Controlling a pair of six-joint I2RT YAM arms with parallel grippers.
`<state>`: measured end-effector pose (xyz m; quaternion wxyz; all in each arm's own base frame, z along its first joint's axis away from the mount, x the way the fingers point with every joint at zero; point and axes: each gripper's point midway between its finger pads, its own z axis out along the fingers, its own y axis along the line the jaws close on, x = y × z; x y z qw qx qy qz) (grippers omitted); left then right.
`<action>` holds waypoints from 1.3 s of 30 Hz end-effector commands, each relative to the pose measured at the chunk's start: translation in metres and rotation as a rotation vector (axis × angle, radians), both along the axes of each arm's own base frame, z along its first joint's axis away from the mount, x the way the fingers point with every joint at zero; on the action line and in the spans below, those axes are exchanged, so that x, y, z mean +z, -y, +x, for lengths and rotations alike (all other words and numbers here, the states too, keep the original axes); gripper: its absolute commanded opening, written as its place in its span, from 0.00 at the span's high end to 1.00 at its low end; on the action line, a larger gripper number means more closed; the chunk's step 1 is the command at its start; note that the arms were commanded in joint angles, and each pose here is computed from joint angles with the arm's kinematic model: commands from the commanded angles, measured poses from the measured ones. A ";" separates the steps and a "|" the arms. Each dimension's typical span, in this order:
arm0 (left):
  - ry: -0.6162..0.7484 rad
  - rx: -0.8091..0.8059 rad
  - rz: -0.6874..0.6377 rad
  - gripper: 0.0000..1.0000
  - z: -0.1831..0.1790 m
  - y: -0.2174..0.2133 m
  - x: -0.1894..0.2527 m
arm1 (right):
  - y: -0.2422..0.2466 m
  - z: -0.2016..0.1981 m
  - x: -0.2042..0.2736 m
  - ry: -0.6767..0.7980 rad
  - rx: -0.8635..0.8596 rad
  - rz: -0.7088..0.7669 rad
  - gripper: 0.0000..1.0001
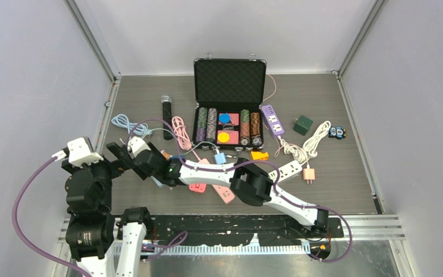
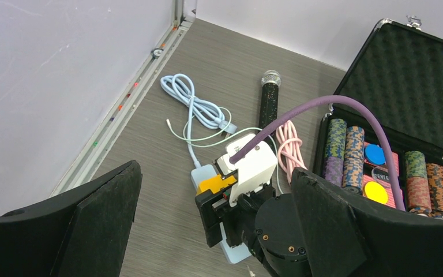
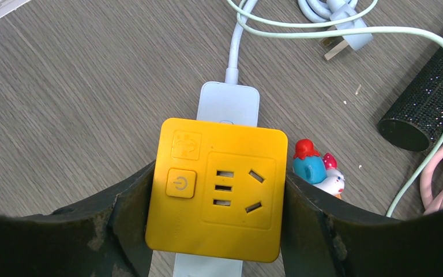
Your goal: Insert the plug
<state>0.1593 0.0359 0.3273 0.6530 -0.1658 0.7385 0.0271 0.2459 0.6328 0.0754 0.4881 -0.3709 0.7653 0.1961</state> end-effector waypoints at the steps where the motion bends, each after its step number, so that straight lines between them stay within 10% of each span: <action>1: 0.040 0.003 0.026 0.00 0.001 -0.002 0.017 | 0.031 -0.009 -0.063 -0.028 0.033 -0.224 0.95; 12: 0.030 0.001 0.027 0.00 0.003 -0.002 0.013 | 0.046 -0.018 -0.082 -0.070 0.045 -0.257 0.94; 19: 0.028 0.002 0.024 0.01 0.005 -0.002 0.012 | 0.018 -0.012 0.041 -0.071 0.081 -0.061 0.19; 23: 0.032 0.009 0.023 0.00 0.006 -0.003 0.016 | 0.007 -0.014 0.123 -0.052 0.135 0.094 0.01; 33: 0.051 -0.020 -0.010 0.00 0.015 0.003 0.015 | 0.052 -0.018 0.179 -0.104 0.145 0.217 0.01; 39: 0.096 -0.014 -0.109 0.00 0.025 0.007 0.009 | 0.120 -0.015 0.126 -0.262 0.055 0.147 0.32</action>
